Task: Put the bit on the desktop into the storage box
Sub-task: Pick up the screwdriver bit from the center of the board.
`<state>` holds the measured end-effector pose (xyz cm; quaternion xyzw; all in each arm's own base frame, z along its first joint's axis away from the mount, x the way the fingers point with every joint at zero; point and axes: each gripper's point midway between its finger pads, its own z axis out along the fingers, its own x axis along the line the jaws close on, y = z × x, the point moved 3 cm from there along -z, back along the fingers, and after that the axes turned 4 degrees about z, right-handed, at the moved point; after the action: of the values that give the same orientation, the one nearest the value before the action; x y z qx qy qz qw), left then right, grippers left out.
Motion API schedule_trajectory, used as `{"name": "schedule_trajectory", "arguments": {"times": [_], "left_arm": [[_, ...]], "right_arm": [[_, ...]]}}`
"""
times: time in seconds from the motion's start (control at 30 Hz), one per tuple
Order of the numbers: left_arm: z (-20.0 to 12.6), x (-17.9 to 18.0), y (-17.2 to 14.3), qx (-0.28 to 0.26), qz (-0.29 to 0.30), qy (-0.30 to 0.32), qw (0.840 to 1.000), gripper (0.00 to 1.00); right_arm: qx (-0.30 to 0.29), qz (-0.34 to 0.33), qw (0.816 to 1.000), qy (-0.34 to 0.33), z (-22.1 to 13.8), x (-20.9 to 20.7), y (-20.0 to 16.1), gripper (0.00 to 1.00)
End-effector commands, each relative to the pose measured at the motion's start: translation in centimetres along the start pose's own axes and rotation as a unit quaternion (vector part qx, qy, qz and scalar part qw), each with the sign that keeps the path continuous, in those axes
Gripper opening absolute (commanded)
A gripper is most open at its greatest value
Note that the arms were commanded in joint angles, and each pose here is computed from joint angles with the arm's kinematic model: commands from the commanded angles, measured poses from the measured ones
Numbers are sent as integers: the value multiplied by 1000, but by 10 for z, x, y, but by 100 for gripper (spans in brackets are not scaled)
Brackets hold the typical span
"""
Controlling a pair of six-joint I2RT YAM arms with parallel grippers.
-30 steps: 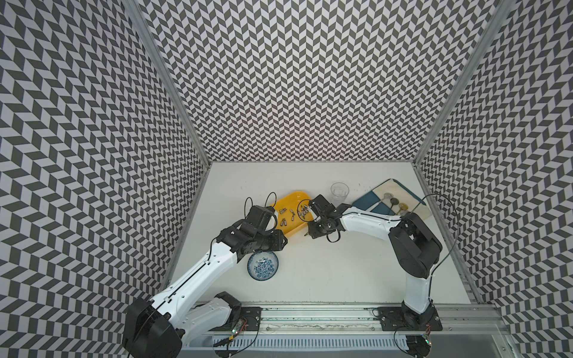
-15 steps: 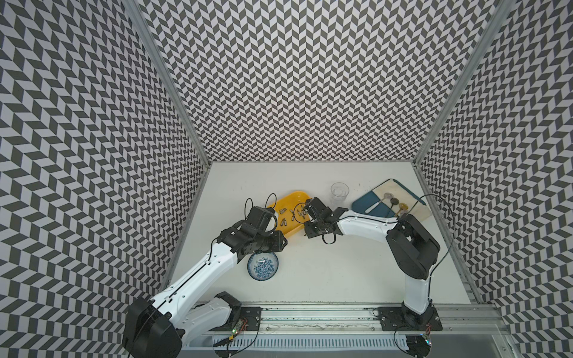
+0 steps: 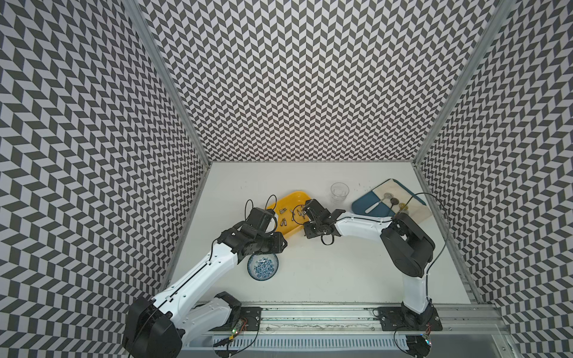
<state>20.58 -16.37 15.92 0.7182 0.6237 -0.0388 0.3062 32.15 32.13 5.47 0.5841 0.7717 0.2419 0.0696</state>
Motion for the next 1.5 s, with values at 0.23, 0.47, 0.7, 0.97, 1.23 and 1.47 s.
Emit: {"name": "schedule_trajectory", "arguments": {"times": [0.23,0.47,0.7,0.97,1.23,1.47], "left_arm": [[0,-1,2,-7,4,-9,1000,35],[0,-3,4,-10,3,-13,1000,35],[-1,-3,3,-11,3,-14,1000,35],[-1,-2,1,-10,1,-14,1000,35],[-1,-2,1,-12,0,-16,1000,35],[-2,-2,1,-12,0,-16,1000,35]], "right_arm": [[5,-16,1000,-27,3,-8,-15,43],[6,-18,999,-37,-8,-14,-22,43],[11,-23,999,-37,-8,-14,-25,41],[29,-33,998,-35,0,-14,-30,31],[41,-36,998,-31,3,-13,-34,20],[43,-32,998,-26,3,-15,-34,7]]}}
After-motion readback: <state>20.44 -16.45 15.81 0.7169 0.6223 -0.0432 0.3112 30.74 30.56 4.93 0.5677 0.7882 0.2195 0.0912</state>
